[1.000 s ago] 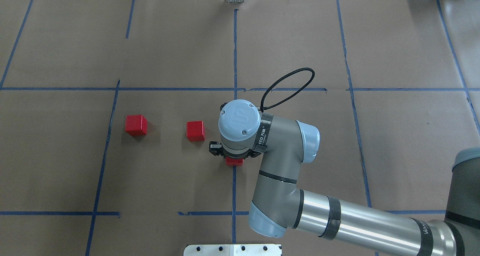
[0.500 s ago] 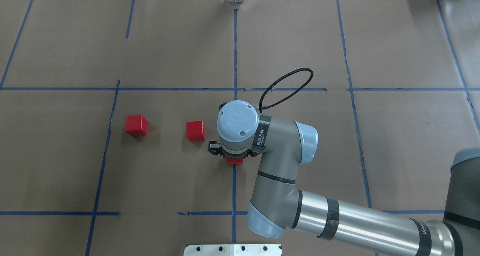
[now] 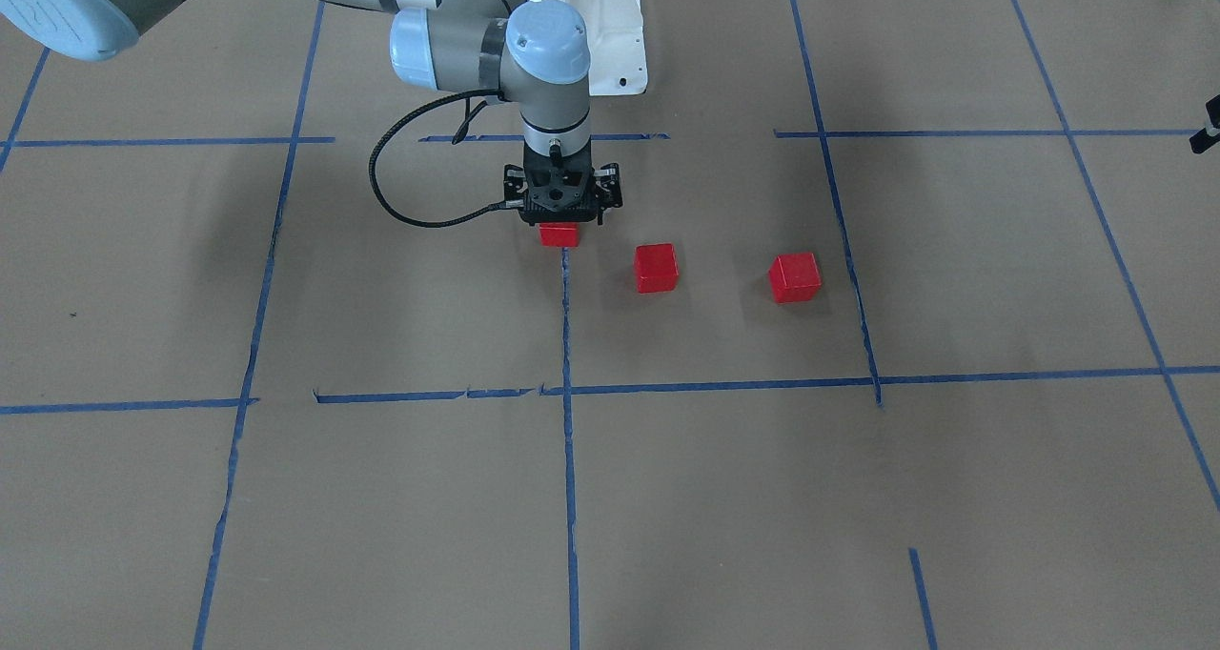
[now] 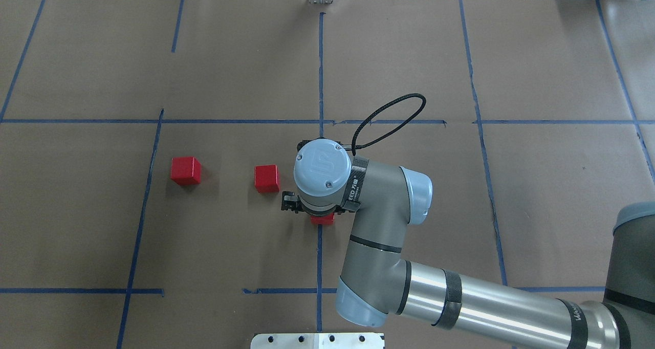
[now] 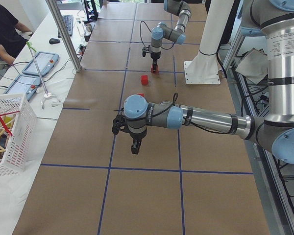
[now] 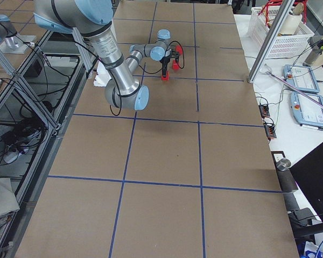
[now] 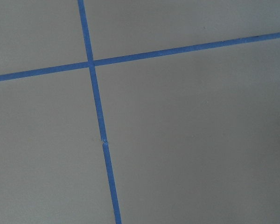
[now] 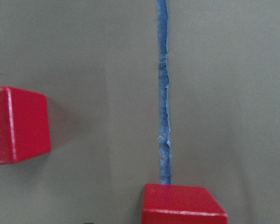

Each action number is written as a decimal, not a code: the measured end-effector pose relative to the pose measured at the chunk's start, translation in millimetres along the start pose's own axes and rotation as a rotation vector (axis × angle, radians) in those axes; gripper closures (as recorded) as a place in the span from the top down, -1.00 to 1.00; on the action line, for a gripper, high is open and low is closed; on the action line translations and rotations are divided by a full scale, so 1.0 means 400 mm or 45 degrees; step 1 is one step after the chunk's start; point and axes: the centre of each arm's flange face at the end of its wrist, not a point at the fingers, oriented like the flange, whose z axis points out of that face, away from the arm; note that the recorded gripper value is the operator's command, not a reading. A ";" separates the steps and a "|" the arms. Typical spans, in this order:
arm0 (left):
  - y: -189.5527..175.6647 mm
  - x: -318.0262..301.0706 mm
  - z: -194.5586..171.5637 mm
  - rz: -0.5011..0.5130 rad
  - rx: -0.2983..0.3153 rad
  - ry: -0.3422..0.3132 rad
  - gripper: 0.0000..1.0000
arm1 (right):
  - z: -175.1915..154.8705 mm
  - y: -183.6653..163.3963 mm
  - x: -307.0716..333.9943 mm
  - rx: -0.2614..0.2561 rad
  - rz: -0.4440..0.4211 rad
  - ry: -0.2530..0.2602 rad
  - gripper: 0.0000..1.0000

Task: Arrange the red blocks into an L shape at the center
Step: 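Open the right gripper and lift away while the left arm reaches in, then grasp the red cube nearer the center with the left gripper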

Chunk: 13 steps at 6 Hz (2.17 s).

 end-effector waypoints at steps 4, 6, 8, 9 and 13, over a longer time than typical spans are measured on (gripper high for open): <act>-0.066 0.132 0.012 -0.012 0.064 0.088 1.00 | -0.311 -0.044 0.164 0.050 0.062 -0.101 1.00; -0.128 0.340 0.081 -0.012 0.065 0.213 1.00 | -0.400 -0.039 0.343 0.031 0.107 -0.132 1.00; -0.238 0.754 0.159 -0.031 -0.002 0.334 1.00 | -0.427 -0.043 0.485 0.007 0.093 -0.105 1.00; -0.255 0.971 0.202 -0.075 -0.006 0.350 1.00 | -0.429 -0.049 0.543 0.004 0.042 -0.082 1.00; -0.213 1.445 0.482 -0.127 -0.021 0.158 1.00 | -0.432 -0.050 0.750 0.014 -0.033 0.024 1.00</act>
